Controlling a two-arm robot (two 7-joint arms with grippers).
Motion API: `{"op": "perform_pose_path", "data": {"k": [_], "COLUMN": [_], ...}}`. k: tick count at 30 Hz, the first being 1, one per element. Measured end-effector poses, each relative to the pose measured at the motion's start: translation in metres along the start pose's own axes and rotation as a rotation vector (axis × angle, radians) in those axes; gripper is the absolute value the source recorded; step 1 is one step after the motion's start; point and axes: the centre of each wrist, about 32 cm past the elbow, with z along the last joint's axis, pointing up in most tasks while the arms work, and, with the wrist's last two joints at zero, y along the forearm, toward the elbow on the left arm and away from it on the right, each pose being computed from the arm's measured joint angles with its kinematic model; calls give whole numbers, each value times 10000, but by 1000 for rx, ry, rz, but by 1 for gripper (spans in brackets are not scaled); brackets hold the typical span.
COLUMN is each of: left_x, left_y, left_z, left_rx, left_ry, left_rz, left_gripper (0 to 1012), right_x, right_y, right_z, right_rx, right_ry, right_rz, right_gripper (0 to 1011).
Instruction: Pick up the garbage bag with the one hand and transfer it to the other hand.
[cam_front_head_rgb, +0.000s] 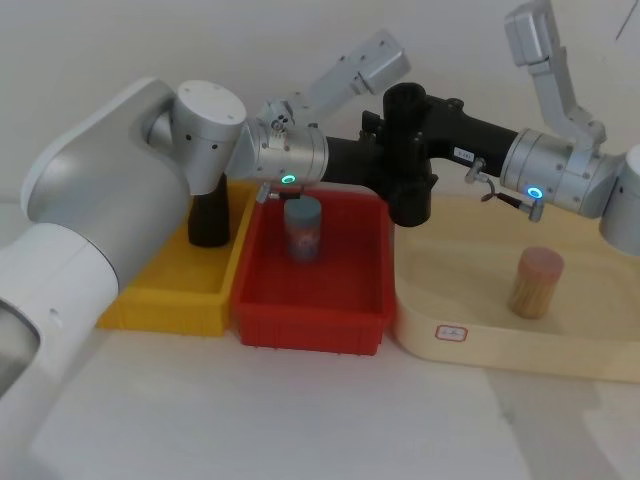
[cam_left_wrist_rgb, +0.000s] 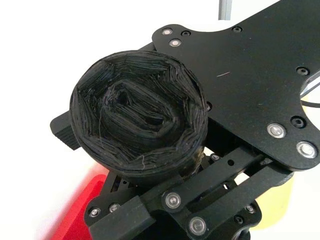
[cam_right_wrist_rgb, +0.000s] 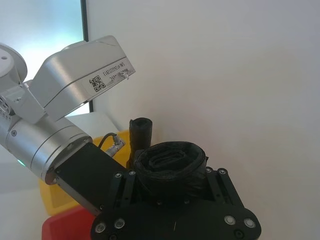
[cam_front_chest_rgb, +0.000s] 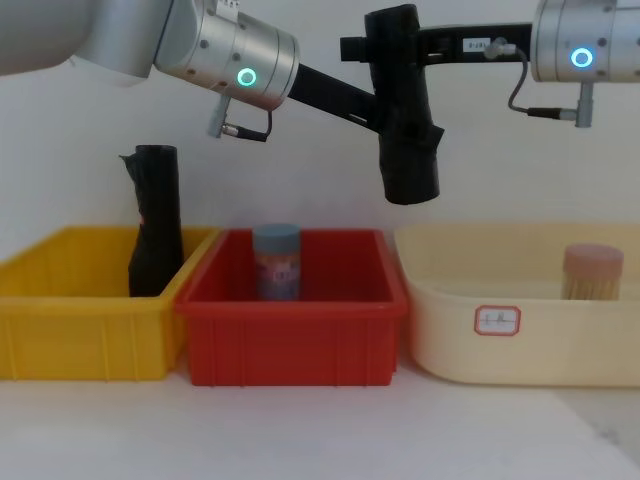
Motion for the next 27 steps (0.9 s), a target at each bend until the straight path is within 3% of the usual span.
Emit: {"op": "perform_pose_path", "data": {"k": [27], "left_x": [0], "left_y": [0], "left_z": [0], "left_rx": [0], "left_ry": [0], "left_rz": [0], "left_gripper": [436], "right_x": [2], "right_y": [-1], "right_z": [-2], "right_rx": [0], "right_ry": [-1], "right_rz": [0], "right_gripper": [548]}}
